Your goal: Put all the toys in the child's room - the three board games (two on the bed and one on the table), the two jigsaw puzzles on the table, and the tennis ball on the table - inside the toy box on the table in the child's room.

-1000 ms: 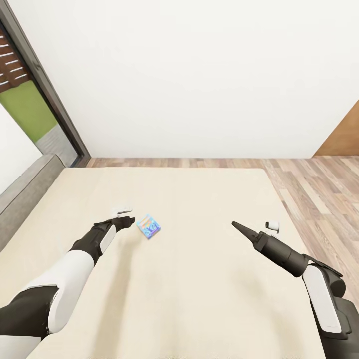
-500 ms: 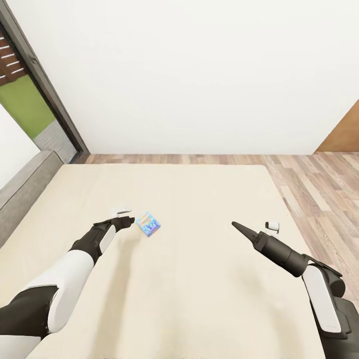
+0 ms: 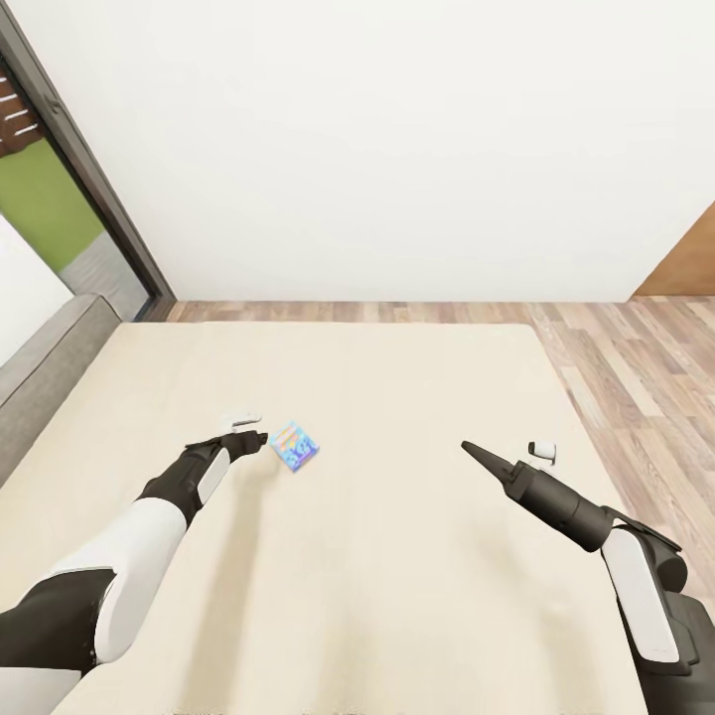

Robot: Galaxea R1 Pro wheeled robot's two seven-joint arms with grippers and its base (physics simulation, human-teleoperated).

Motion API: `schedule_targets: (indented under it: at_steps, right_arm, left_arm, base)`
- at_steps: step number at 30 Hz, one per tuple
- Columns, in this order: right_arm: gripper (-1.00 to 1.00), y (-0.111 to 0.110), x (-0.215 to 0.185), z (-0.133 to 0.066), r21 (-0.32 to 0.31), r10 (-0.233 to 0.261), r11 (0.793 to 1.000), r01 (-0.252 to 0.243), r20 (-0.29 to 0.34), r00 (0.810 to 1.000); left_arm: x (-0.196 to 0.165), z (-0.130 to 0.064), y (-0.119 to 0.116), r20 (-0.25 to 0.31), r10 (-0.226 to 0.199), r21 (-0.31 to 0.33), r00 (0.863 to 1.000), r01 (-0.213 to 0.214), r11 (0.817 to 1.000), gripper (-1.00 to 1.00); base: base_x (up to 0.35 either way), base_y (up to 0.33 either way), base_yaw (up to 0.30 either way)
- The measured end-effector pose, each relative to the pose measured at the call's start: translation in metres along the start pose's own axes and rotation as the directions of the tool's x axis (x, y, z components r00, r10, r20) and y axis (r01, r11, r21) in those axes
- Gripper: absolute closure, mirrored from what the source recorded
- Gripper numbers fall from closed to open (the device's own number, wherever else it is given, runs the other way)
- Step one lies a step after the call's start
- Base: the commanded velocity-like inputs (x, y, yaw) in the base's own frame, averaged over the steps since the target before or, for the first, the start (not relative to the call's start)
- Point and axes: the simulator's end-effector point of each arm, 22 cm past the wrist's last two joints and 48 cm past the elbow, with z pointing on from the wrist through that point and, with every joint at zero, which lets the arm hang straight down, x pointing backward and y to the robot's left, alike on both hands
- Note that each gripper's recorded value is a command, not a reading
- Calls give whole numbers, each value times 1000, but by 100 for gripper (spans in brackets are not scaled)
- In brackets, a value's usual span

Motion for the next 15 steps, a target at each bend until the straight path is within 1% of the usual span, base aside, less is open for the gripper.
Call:
schedule_targets:
  at_steps: [15]
  right_arm:
    - [-100, -11, 7, 1, 14, 19, 1000, -18, -9, 1000]
  left_arm:
    - [15, 10, 1, -24, 5, -2, 1000, -5, 1000, -100]
  base:
    - [0, 0, 0]
